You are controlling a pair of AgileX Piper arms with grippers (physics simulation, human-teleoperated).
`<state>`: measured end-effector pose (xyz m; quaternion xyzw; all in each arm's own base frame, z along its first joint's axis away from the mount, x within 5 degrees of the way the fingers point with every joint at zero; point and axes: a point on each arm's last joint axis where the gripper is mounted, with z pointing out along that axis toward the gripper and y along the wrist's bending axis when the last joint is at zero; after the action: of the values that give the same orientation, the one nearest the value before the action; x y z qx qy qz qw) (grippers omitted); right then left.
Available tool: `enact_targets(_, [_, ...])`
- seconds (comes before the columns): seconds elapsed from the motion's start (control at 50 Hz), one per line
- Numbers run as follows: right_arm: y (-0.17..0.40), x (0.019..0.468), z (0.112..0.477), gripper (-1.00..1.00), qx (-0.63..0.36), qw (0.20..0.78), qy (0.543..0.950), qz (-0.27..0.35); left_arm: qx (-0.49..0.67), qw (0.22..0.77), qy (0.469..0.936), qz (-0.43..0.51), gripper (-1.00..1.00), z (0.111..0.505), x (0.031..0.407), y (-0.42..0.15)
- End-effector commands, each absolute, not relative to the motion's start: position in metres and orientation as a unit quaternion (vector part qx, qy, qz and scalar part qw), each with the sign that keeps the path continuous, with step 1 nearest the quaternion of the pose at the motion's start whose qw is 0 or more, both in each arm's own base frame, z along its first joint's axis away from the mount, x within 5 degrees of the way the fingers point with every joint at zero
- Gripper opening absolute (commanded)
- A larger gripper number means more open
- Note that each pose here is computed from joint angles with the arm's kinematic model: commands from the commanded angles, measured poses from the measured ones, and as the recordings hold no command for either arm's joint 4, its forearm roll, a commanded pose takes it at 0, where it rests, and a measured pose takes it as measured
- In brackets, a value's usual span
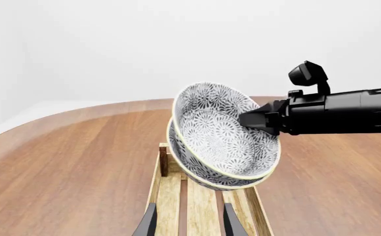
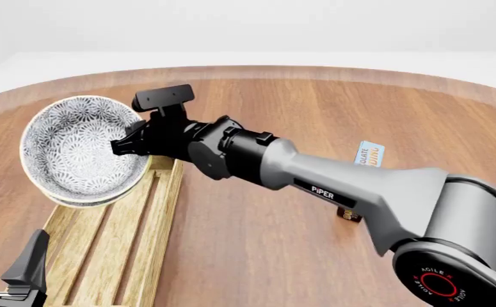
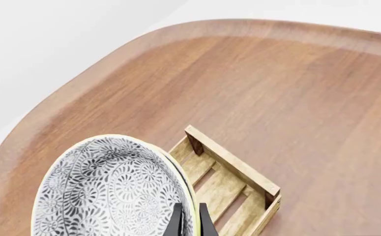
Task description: Stack the left bowl on the right bowl and place them in the tray.
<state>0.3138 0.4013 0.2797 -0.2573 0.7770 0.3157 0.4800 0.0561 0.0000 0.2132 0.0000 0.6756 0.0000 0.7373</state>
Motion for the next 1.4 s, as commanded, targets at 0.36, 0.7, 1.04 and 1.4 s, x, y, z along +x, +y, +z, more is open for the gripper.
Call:
enact_targets(0.36, [0.415,0.31,0.259,-1.0,-0.234,0.463,0.783,0.344,0.0,0.737,0.676,0.0,1.0,0.213,0.056,0.0])
enact_targets(0.7, [0.414,0.312,0.243,-1.0,-0.23,0.454,0.791,0.339,0.0,0.737,0.676,0.0,1.0,0.213,0.056,0.0])
enact_targets(1.04, [0.419,0.313,0.227,-1.0,-0.229,0.446,0.796,0.338,0.0,0.737,0.676,0.0,1.0,0.213,0.056,0.0])
enact_targets(1.4, [0.42,0.314,0.212,-1.0,-0.225,0.439,0.801,0.338,0.0,0.737,0.676,0.0,1.0,0.213,0.056,0.0])
